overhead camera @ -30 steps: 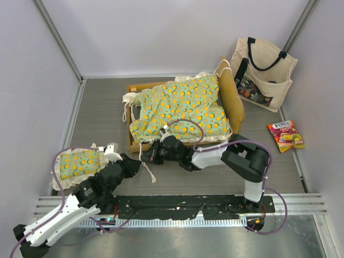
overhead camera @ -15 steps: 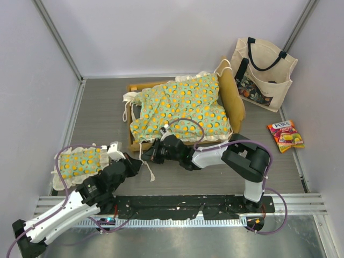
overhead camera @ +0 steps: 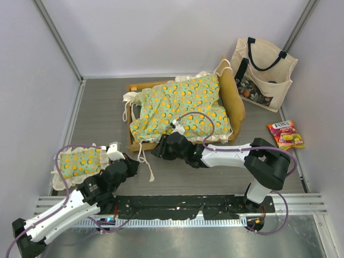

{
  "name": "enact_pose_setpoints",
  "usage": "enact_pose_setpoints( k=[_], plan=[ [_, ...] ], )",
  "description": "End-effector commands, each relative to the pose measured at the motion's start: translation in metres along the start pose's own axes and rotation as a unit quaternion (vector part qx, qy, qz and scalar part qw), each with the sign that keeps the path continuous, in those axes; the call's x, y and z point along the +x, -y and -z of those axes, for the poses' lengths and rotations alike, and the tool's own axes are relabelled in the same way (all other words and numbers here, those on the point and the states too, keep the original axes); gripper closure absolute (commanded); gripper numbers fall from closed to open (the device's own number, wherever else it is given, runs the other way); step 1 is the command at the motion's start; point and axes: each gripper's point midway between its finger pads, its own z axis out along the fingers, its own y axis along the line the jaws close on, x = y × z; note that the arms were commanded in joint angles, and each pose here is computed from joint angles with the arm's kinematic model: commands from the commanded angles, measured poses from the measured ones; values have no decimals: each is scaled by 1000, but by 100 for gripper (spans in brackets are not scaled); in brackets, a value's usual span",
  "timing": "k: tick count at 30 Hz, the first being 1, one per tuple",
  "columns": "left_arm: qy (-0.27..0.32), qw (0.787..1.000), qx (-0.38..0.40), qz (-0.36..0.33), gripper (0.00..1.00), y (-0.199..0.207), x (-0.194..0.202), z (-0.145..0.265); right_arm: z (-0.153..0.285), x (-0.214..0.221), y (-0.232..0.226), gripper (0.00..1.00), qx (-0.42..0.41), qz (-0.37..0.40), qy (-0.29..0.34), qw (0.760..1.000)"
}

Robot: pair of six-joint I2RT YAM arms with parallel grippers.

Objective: Set up the pet bed

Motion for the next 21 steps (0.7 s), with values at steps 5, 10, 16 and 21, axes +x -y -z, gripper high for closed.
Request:
enact_pose_setpoints(
  k=[5, 10, 16, 21],
  plan=[
    [13, 999, -30, 24, 100, -4, -9, 1, 18, 26, 3, 55, 38, 120, 6, 992],
    [0, 999, -31, 26, 100, -2, -3, -3, 9, 54, 1, 55, 66, 183, -13, 981],
    [-4, 999, -36, 34, 100, -2, -1, -5, -7, 69, 20, 55, 128, 234, -29, 963],
    [-6, 998, -54, 42, 100, -9, 1, -3, -13, 73, 35, 55, 169, 267, -37, 948]
  ],
)
